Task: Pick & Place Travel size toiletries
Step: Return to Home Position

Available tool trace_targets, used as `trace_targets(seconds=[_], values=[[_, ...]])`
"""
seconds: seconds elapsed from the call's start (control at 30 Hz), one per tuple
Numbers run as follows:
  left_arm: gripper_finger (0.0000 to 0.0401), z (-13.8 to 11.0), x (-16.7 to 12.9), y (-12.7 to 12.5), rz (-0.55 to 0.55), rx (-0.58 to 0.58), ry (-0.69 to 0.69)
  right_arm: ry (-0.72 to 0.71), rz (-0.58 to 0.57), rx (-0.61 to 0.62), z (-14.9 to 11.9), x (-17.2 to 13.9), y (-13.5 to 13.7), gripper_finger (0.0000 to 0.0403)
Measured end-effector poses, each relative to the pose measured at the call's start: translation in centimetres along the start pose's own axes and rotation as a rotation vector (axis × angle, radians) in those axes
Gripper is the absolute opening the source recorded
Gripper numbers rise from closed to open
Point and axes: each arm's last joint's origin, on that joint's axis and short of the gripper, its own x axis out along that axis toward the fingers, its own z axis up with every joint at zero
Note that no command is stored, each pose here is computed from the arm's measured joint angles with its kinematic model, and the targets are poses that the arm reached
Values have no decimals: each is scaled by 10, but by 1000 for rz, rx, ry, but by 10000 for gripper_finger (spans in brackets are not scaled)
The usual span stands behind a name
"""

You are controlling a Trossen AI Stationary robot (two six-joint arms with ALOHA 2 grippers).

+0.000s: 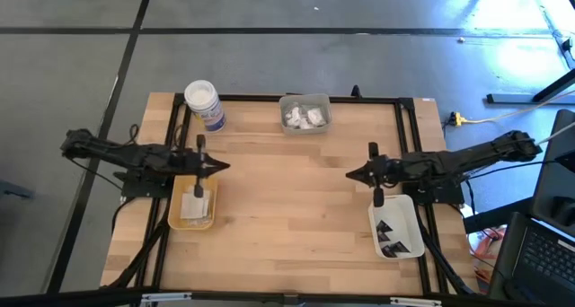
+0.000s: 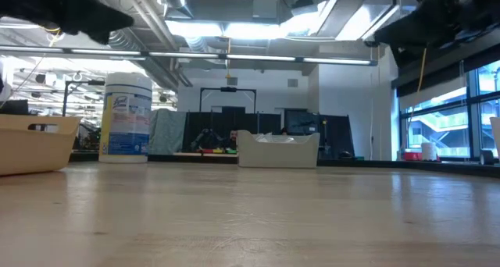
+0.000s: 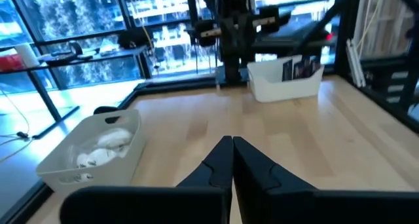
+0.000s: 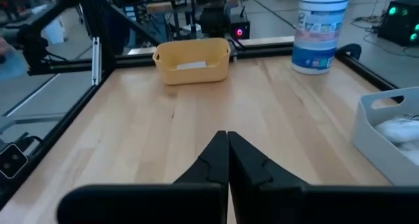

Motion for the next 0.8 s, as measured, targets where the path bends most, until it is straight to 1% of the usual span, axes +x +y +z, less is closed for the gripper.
trace_targets(seconds=[0.2, 0.33, 0.43, 0.5, 0.6, 0.67, 0.8], values=[[3, -14, -18, 5, 2, -46, -28, -62, 2, -15, 0, -11, -3, 1], [2, -20, -28, 8, 0, -57, -33, -83, -9, -25, -7, -16, -5, 1], [3, -18, -32, 8, -39, -63, -76, -95, 13, -26, -13, -19, -6, 1], [2, -18, -32, 8, -53, -53, -80, -127, 20, -27, -16, -19, -7, 1], [3, -18, -31, 8, -21, -44, -70, -166, 53, -33, -18, -17, -8, 1], [6, -20, -30, 9, -4, -36, -47, -162, 70, -37, -18, -17, -10, 1], [10, -20, -30, 10, 28, -37, -48, -141, 88, -46, -20, -16, -14, 1]])
